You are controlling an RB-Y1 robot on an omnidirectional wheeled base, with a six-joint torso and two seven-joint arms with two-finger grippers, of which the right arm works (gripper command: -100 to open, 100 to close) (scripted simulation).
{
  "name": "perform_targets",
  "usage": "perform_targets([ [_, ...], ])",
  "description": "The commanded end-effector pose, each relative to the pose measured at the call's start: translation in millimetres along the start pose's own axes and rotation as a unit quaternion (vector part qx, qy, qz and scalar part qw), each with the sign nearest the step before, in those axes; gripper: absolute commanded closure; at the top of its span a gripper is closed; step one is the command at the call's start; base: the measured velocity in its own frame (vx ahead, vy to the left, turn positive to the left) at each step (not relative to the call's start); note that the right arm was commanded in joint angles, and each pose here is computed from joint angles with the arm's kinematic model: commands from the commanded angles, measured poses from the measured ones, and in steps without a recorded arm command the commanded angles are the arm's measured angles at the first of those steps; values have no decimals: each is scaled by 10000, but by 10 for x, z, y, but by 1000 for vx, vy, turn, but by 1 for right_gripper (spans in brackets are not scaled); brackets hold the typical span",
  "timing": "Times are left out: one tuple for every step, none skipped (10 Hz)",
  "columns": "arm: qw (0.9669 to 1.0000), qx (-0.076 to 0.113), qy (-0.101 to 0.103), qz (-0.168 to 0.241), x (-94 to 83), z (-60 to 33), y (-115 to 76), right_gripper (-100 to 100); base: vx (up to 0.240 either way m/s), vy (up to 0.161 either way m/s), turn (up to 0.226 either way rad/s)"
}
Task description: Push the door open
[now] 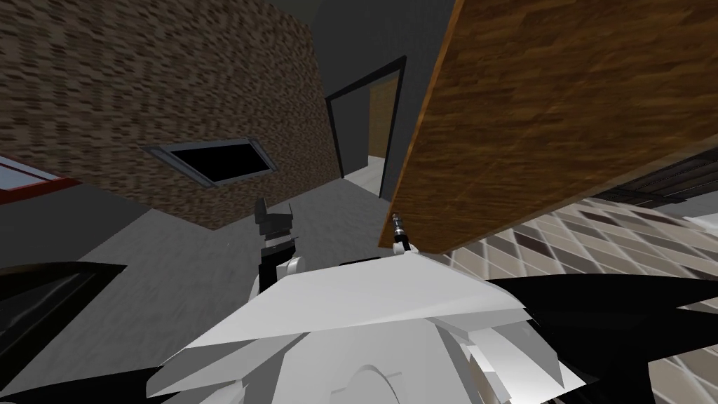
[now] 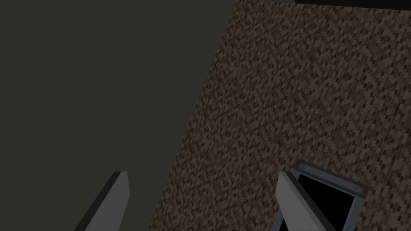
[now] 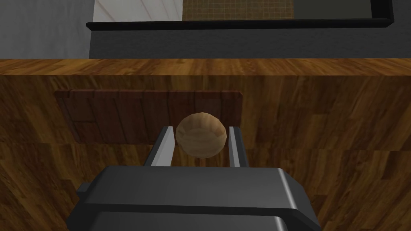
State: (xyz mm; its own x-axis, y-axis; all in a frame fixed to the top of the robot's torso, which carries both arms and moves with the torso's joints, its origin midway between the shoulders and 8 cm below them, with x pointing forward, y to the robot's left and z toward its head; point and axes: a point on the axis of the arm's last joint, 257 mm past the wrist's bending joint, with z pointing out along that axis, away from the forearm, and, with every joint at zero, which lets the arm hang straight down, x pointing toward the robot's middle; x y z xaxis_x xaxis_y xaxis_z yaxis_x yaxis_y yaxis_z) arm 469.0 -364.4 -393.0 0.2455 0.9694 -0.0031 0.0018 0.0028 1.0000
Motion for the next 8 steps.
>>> perform_targets([
  [9999,-3,-104,-8,-98,0,4,100,135,20,-31],
  [9999,-4,-160,-10,-149,-1,6,100,196,21,-46],
  [9997,-5,-224,-12,-206,-3,8,100,226,29,-47],
  [9996,-6,-294,-12,-268,-6,10,100,227,27,-53],
  [9996,-6,-294,-12,-268,-6,10,100,132,16,-20],
  [9996,-6,-294,-12,-268,-6,10,100,40,-2,4],
  [9990,-7,-444,-11,-398,-16,12,100,121,1,-27],
  [9986,-7,-521,-9,-463,-23,13,100,228,42,-65],
])
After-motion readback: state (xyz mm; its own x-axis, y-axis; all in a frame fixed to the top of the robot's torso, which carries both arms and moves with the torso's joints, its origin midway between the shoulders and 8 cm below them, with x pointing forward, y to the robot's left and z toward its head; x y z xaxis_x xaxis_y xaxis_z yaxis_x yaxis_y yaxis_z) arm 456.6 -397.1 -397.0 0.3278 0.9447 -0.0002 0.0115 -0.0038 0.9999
